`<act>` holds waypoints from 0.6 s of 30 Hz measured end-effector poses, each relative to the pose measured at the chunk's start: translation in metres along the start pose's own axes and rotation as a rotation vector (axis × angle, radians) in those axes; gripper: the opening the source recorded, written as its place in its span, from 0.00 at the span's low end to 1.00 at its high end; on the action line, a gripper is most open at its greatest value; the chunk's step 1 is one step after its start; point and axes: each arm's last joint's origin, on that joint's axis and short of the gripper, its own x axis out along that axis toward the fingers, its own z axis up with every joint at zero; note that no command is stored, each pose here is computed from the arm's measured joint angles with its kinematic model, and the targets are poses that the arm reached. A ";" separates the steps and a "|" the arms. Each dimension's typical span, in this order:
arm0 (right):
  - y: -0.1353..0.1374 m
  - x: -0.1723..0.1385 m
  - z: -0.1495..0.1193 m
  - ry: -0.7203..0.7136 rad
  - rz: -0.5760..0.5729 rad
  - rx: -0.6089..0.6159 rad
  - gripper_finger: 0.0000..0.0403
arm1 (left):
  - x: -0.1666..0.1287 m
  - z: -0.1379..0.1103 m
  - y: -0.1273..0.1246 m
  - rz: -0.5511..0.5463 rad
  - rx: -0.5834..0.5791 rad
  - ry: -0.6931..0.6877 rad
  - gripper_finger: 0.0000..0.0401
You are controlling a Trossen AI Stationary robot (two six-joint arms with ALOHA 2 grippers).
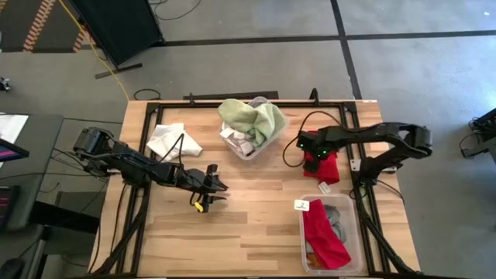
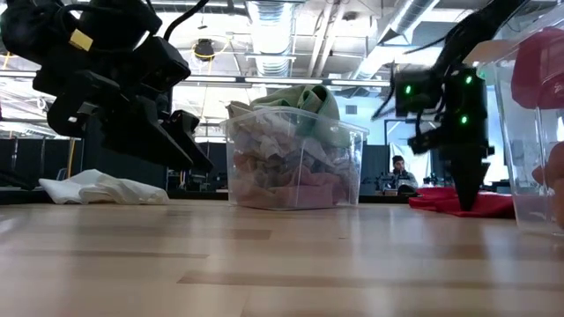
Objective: Sort towels by color in basket
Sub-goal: Put the red towel into the bottom transparent bin
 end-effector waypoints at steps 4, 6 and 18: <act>0.005 0.018 0.006 0.079 0.004 -0.019 0.90 | 0.000 -0.001 0.000 0.000 -0.005 0.006 0.46; 0.009 0.023 0.007 0.104 0.009 -0.038 0.85 | 0.000 -0.001 0.000 0.000 -0.011 0.006 0.46; 0.028 -0.007 0.007 0.036 0.104 -0.103 0.23 | 0.000 -0.001 0.000 -0.001 -0.021 0.013 0.46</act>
